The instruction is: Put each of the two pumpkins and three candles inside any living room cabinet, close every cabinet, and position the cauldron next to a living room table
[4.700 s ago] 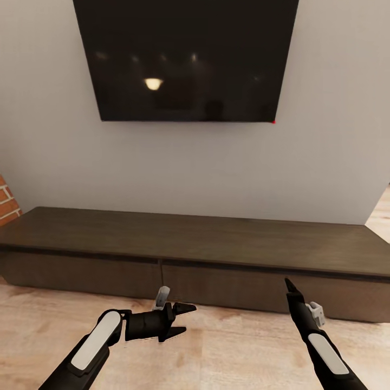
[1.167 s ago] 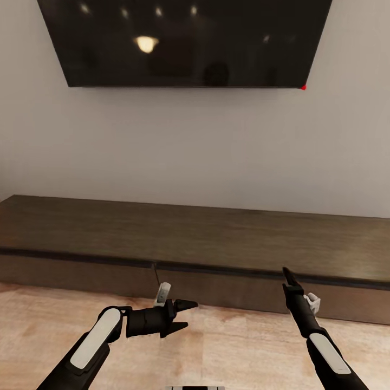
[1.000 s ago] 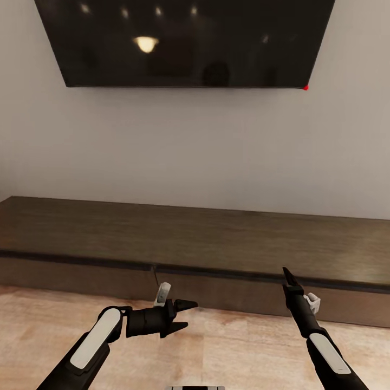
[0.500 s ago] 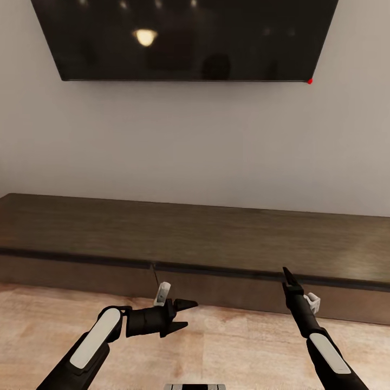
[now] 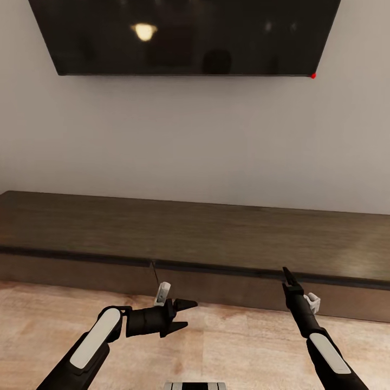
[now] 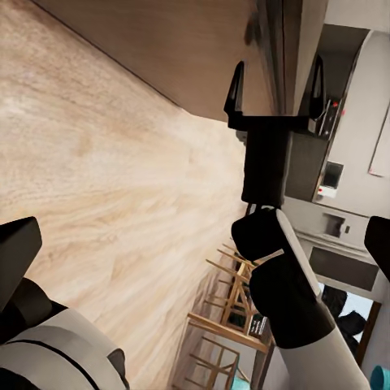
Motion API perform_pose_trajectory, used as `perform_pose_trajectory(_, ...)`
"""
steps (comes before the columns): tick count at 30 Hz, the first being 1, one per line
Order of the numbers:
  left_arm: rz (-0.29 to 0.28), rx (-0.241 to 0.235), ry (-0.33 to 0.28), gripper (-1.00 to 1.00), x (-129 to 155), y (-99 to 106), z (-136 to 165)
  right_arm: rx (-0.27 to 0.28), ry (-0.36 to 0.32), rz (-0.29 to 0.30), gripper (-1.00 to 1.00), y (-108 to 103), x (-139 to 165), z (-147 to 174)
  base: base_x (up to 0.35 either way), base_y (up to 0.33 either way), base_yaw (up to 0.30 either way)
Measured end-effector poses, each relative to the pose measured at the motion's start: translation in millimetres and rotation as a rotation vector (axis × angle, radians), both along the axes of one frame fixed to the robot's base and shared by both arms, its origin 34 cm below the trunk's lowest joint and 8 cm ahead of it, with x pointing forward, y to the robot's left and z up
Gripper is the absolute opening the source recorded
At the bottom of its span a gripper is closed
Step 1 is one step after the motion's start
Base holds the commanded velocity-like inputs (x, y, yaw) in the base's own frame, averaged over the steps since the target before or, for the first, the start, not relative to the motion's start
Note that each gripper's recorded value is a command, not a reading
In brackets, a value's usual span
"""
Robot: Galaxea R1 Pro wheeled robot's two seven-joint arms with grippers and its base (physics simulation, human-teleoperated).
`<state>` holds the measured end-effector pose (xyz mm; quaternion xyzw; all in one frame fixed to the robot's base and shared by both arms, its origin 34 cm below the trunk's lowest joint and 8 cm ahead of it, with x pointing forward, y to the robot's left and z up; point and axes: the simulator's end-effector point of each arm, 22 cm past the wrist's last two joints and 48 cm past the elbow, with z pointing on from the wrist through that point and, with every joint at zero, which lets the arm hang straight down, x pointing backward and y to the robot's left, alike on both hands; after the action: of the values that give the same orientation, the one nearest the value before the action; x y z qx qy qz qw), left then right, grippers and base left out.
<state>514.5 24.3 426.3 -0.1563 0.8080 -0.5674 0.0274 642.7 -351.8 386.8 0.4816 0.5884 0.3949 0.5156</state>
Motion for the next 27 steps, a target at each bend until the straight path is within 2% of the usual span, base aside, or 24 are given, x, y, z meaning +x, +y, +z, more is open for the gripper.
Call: perform_pose_trajectory(27,-0.001,0.0,0.017,1.0,-1.5,-0.2,-7.5,0.0,0.019,0.0,1.0,-0.1,-2.3,-10.3,0.0,0.0,0.0)
